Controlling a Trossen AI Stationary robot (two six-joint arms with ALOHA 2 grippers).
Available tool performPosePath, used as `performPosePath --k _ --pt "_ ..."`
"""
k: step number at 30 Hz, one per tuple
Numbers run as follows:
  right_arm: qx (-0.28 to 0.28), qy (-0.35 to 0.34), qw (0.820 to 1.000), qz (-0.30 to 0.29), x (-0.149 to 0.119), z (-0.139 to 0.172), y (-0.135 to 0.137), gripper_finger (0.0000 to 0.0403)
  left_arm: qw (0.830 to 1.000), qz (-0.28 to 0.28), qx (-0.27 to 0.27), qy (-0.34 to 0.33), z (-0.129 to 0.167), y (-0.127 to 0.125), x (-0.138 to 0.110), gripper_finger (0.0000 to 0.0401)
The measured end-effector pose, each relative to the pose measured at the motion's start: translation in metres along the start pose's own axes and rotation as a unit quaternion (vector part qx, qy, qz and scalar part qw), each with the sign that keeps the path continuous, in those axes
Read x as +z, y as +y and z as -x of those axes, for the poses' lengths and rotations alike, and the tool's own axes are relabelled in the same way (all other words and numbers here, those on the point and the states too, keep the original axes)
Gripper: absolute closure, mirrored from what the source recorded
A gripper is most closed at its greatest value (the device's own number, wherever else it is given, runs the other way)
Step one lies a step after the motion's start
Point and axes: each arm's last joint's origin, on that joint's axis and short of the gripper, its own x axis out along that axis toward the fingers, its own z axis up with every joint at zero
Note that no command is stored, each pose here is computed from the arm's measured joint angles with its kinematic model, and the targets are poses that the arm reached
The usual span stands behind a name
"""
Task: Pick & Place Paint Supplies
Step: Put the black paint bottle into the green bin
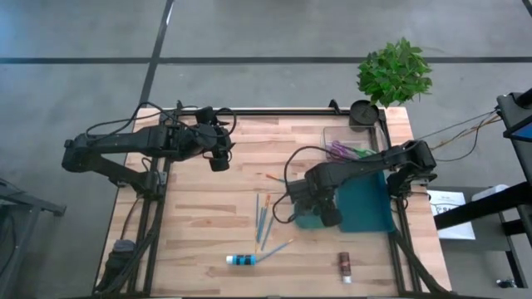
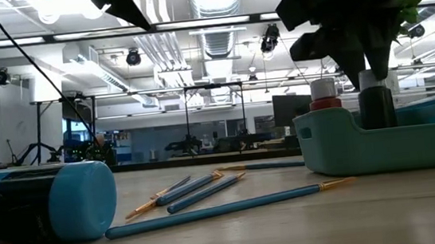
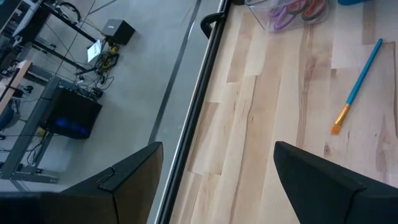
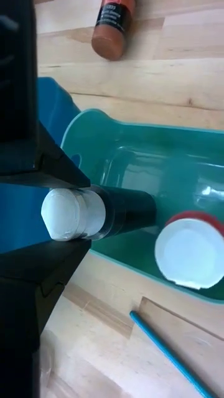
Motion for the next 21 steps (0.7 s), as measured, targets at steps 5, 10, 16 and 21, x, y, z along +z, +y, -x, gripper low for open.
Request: performPosePath --k 5,10,16,21 --pt "0.000 0.000 1.000 0.003 -0.0002 -0.0030 -0.0003 0.0294 1.000 0.000 0.000 0.000 -0.0001 0.0000 0.0000 0.0088" --pt "0.000 -0.002 1.000 0.006 0.0001 -0.0035 -0.0003 0.0294 1.000 0.003 0.000 0.000 -0.0001 0.0000 -0.0001 0.0088" --pt "-0.001 -0.006 1.000 0.009 0.0009 -0.0035 -0.0004 0.0294 1.000 0.005 0.000 0.000 -0.0001 0.0000 -0.0001 0.0088" --pt "-0.005 -0.007 1.000 0.015 0.0013 -0.0035 -0.0007 0.0294 1.000 0.005 0.000 0.000 -0.0001 0.0000 -0.0001 0.0088"
